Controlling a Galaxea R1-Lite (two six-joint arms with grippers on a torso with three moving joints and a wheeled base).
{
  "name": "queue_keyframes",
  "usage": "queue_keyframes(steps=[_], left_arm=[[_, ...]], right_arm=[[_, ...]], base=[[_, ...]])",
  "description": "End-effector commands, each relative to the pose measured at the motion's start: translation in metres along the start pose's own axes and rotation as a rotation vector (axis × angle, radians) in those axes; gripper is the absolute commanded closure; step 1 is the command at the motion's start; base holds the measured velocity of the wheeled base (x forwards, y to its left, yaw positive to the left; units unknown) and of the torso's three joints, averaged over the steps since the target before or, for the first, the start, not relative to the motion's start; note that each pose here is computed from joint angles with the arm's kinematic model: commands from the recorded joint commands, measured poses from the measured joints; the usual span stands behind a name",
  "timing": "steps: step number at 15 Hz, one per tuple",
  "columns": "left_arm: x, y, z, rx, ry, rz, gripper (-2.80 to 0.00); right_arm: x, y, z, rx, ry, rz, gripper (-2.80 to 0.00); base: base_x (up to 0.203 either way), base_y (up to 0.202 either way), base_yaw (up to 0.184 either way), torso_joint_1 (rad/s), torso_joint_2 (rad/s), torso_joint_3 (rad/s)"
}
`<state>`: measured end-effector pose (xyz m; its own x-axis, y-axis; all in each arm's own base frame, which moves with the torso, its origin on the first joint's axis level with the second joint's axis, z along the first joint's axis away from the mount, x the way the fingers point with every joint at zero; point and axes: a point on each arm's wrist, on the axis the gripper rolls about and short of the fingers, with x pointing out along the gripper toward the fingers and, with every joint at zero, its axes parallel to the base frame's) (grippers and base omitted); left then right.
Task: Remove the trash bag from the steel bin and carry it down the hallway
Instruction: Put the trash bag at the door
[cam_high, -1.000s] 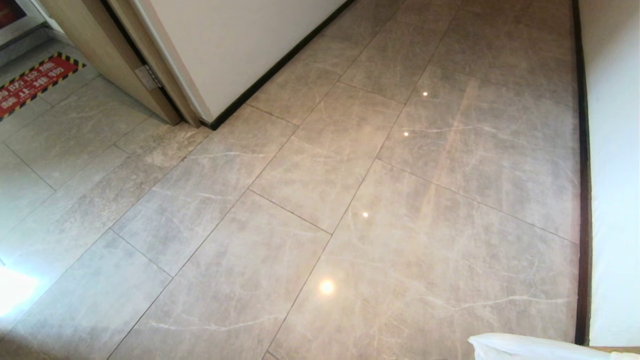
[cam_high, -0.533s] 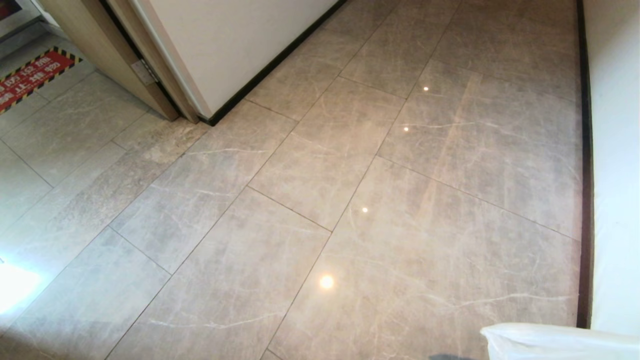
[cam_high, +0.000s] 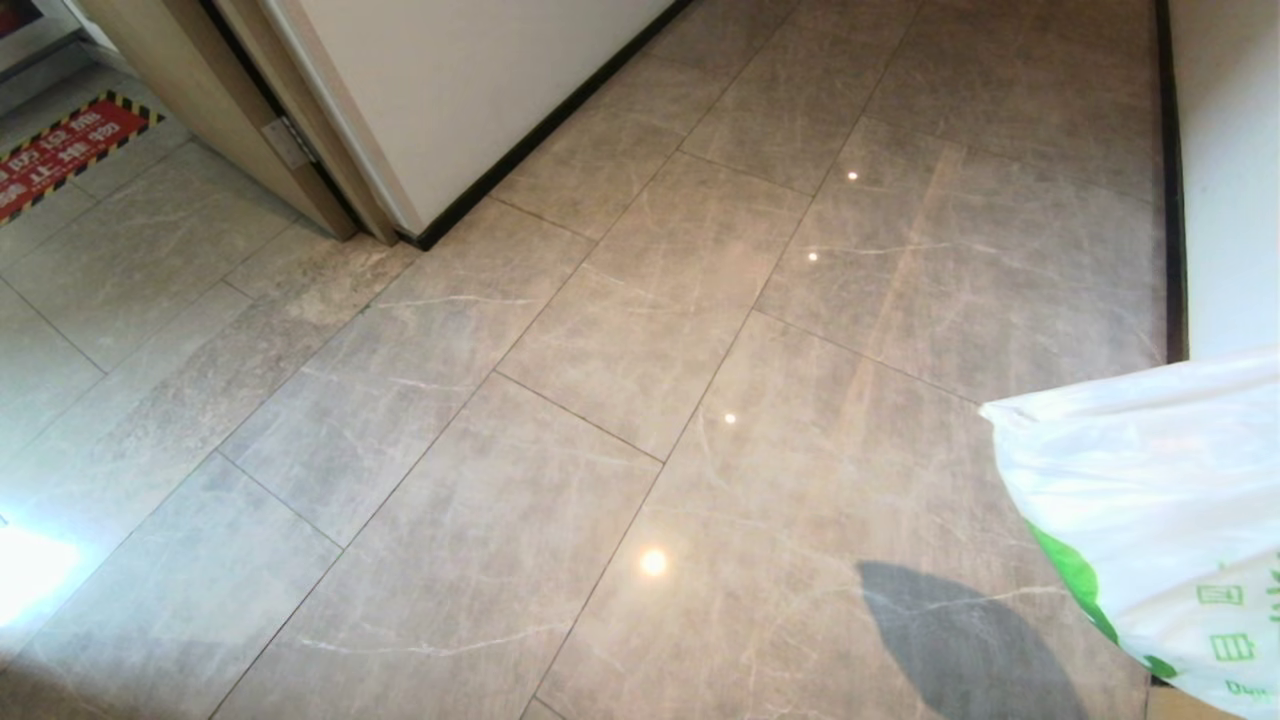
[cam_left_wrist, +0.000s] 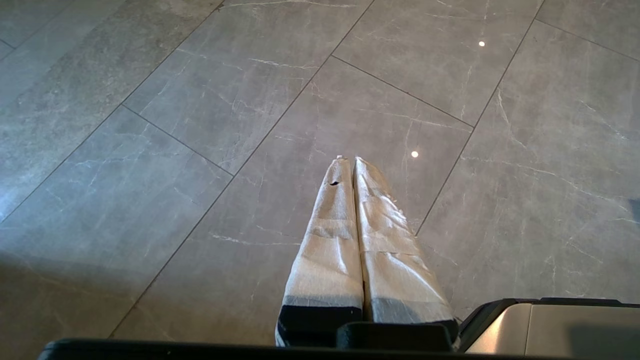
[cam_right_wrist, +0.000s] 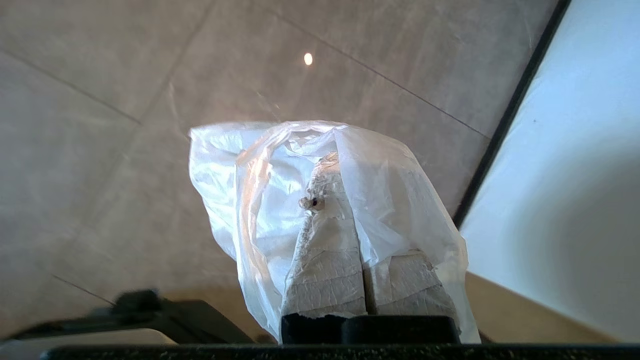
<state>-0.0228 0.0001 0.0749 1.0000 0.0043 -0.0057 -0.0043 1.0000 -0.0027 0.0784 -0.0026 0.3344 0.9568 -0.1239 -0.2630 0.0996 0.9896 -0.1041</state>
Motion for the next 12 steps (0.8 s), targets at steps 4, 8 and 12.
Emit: queue_keyframes(steps=[4,8,12], left_arm=[[0.0,0.0,0.0,0.0,0.0,0.0,0.0],[0.0,0.0,0.0,0.0,0.0,0.0,0.0],[0.0,0.0,0.0,0.0,0.0,-0.001,0.0]], right_arm=[[0.126,0.012,-0.061,-0.094,0.512,0.001,0.0],[0.166,0.021,-0.11,0.179,0.518,0.112,0.0],[0.2,0.011,-0.157,-0.039,0.561,0.078,0.0]], base=[[0.0,0.0,0.0,0.0,0.0,0.0],[0.0,0.0,0.0,0.0,0.0,0.0],[0.0,0.0,0.0,0.0,0.0,0.0]])
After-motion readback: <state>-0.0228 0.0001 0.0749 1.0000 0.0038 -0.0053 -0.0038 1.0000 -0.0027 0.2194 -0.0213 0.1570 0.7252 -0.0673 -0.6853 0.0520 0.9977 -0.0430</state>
